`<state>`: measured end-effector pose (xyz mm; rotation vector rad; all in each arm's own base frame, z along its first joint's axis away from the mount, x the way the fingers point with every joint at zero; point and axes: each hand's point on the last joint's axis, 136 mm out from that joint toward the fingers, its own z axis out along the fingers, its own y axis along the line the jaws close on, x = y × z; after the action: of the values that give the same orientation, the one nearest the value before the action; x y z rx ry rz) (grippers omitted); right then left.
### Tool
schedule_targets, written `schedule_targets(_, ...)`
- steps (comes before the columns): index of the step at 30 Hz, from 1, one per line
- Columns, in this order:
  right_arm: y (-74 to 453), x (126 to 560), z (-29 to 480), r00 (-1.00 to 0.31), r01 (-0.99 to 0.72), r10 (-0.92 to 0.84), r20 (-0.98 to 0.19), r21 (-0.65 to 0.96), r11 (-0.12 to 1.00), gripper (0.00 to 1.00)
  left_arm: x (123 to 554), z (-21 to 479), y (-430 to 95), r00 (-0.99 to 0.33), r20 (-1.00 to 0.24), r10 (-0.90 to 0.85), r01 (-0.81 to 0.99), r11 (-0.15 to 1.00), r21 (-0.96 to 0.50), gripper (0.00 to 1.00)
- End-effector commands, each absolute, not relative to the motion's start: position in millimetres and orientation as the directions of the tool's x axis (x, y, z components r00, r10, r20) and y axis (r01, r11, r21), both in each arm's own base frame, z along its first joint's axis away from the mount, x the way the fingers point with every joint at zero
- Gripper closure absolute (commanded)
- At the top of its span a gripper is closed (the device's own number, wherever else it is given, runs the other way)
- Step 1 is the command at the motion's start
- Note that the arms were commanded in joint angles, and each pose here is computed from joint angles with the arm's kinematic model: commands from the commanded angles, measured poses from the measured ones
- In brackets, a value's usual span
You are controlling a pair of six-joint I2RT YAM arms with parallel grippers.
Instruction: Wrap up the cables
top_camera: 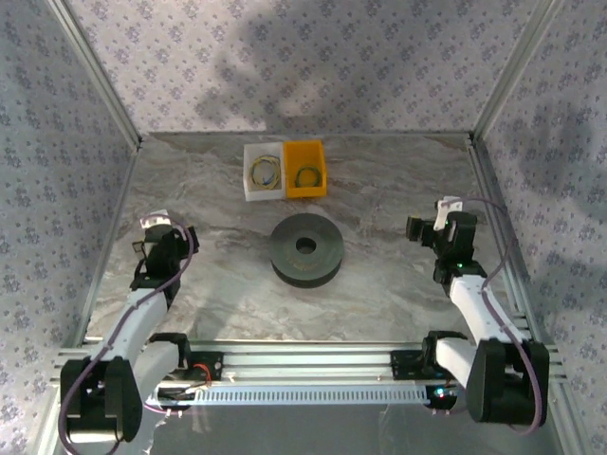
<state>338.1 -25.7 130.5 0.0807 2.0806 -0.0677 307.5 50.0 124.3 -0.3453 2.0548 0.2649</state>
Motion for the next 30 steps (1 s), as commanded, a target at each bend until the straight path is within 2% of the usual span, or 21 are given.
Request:
schedule_targets(1,-34.2,353.0,122.8,-0.426,0.152,0.082,-0.901,0.018,0.988,0.00,317.4,127.2,60.3,-0.392,-0.912,-0.120,-0.396,0.917,0.049,0.00)
schedule_targets(5,-31.2,364.0,101.7,-0.454,0.142,0.086,-0.887,0.023,0.990,0.00,326.7,115.8,55.2,-0.390,-0.914,-0.111,-0.357,0.933,0.039,0.00)
schedule_targets(11,-20.8,393.2,99.9,-0.472,0.062,0.027,-0.881,-0.003,0.998,0.00,357.6,121.4,38.2,-0.319,-0.941,-0.115,-0.246,0.969,-0.035,0.00)
schedule_targets(17,-24.6,397.0,90.6,-0.434,0.077,0.010,-0.901,-0.025,0.997,0.00,394.1,106.0,24.1,-0.436,-0.897,-0.075,-0.154,0.988,-0.008,0.00)
schedule_targets(19,-21.4,392.5,85.1,-0.408,0.057,0.002,-0.913,-0.023,0.998,0.00,397.0,106.4,23.3,-0.434,-0.899,-0.059,-0.141,0.990,0.003,0.00)
schedule_targets(23,-17.8,391.9,83.9,-0.403,0.049,-0.018,-0.915,-0.041,0.998,0.00,395.0,93.4,26.1,-0.311,-0.949,-0.046,-0.152,0.988,0.002,0.00)
schedule_targets(24,-17.4,391.4,82.0,-0.412,0.046,-0.018,-0.911,-0.040,0.998,0.00,390.7,88.4,26.9,-0.363,-0.930,-0.061,-0.162,0.987,-0.001,0.00)
schedule_targets(26,-17.5,391.4,82.5,-0.410,0.047,-0.018,-0.912,-0.041,0.998,0.00,394.8,92.6,30.1,-0.328,-0.943,-0.060,-0.176,0.984,-0.001,0.00)
schedule_targets(30,-17.9,390.9,83.2,-0.405,0.049,-0.018,-0.914,-0.042,0.998,0.00,393.5,89.2,29.9,-0.363,-0.930,-0.060,-0.175,0.985,0.005,0.00)
